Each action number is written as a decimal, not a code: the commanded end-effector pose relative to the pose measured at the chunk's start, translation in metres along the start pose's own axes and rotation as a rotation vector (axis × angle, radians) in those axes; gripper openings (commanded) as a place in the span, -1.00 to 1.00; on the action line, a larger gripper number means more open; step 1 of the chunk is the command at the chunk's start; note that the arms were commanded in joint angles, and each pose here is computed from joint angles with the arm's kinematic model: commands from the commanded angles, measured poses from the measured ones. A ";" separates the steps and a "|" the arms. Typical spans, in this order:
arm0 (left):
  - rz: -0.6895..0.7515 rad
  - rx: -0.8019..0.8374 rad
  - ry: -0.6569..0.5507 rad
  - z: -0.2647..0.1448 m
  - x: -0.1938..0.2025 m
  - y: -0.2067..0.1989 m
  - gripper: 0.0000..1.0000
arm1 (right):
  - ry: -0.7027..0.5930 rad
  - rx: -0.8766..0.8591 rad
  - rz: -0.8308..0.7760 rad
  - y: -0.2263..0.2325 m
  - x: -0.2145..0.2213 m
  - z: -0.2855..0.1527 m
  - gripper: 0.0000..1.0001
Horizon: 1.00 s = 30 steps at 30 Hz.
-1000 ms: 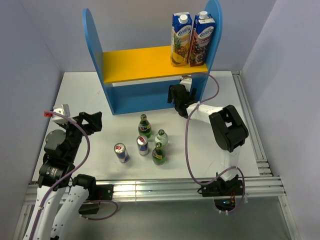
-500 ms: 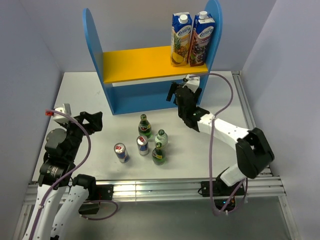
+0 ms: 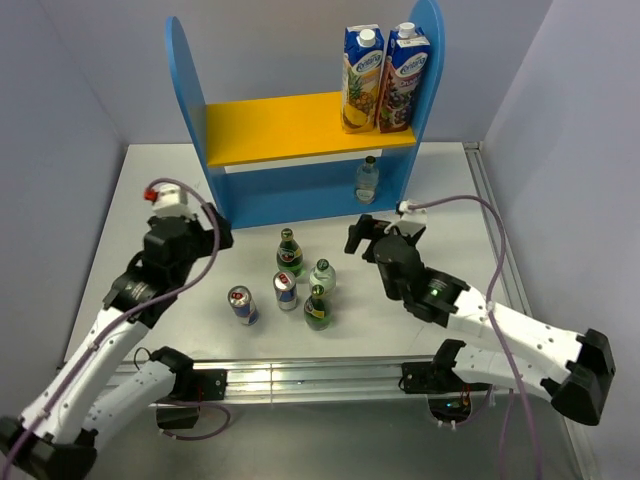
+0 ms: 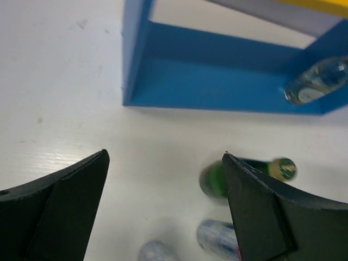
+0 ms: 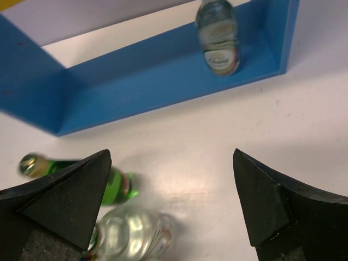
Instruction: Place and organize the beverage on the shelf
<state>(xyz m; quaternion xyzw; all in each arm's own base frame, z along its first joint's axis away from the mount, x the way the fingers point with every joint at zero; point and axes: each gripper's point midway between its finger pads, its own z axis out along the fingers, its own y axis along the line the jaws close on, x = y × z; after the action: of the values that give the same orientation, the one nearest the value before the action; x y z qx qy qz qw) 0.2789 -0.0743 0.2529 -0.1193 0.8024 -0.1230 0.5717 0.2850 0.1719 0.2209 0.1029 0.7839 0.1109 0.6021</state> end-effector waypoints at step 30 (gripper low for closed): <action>0.027 -0.175 0.022 -0.082 0.150 -0.064 0.85 | 0.178 -0.068 0.039 -0.042 0.075 -0.081 1.00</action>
<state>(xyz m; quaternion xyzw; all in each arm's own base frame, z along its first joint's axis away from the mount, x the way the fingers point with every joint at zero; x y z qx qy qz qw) 0.1592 -0.1784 0.1522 -0.1247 0.8222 -0.0168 0.5551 0.1878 0.1536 0.1592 0.0786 0.8303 0.1573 0.5289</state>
